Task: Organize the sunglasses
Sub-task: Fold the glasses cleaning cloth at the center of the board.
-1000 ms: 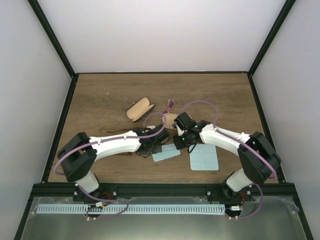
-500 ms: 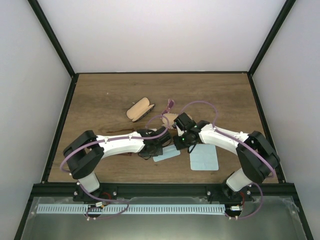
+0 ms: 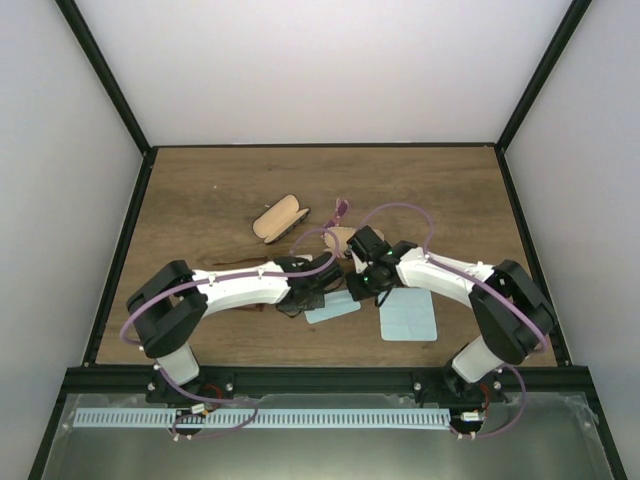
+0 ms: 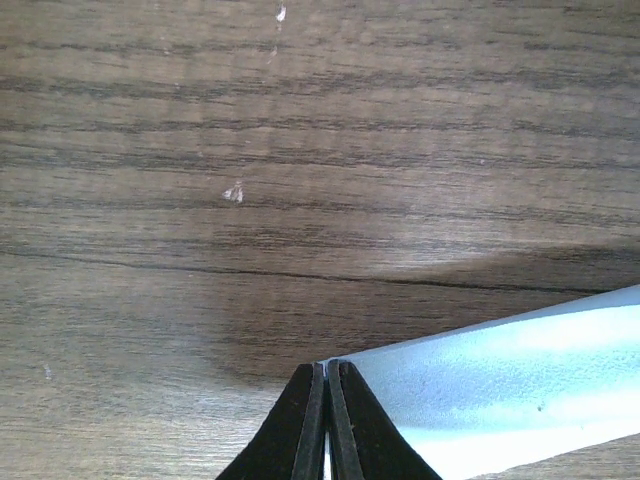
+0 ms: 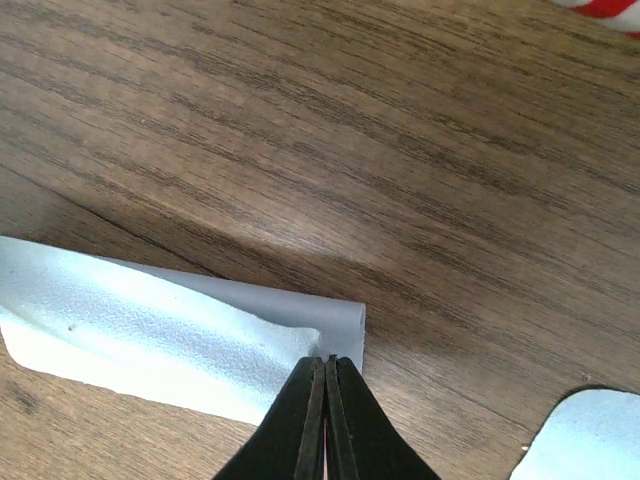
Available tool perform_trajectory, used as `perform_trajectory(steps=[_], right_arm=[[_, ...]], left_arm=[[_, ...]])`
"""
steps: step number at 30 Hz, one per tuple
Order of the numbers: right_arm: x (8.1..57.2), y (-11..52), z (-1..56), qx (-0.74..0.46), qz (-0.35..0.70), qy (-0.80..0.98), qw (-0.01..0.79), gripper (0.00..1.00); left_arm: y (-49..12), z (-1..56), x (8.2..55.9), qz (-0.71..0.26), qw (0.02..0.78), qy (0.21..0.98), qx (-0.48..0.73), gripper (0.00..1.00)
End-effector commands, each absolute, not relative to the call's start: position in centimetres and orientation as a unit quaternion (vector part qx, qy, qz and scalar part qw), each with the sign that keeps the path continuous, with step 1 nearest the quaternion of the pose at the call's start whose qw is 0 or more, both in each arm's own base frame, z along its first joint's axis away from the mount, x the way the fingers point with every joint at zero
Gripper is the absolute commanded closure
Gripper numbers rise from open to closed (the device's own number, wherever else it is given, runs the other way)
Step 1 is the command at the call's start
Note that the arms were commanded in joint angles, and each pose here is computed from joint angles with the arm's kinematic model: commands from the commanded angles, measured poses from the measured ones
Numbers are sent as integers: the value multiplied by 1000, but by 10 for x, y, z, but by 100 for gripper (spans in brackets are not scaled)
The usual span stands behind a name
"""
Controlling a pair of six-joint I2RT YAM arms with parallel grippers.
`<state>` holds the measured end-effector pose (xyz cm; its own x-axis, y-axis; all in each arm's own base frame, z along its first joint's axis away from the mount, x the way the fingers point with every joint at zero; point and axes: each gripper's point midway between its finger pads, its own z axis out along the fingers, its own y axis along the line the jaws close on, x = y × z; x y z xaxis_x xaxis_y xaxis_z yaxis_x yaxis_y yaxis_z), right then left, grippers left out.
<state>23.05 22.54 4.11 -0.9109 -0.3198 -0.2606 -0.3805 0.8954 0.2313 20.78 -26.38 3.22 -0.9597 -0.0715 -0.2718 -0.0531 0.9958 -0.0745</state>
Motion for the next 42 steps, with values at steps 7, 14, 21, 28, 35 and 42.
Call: perform_trajectory(steps=[7, 14, 21, 28, 35, 42], right_arm=[[234, 223, 44, -180, 133, 967, 118, 81], [242, 223, 61, -173, 133, 965, 144, 73], [244, 238, 73, -187, 159, 958, 147, 70], [238, 253, 69, -202, 158, 957, 135, 64], [233, 273, 61, -221, 151, 956, 119, 64], [228, 285, 51, -232, 154, 955, 100, 65]], left_arm=[[-261, 39, 212, -28, 145, 988, -37, 75], [-260, 50, 212, -45, 156, 986, -45, 58], [-242, 72, 233, -53, 186, 977, -84, 37], [-207, 88, 269, -94, 189, 966, -152, 30], [-200, 88, 281, -99, 184, 966, -153, 29], [-195, 80, 278, -94, 175, 968, -155, 29]])
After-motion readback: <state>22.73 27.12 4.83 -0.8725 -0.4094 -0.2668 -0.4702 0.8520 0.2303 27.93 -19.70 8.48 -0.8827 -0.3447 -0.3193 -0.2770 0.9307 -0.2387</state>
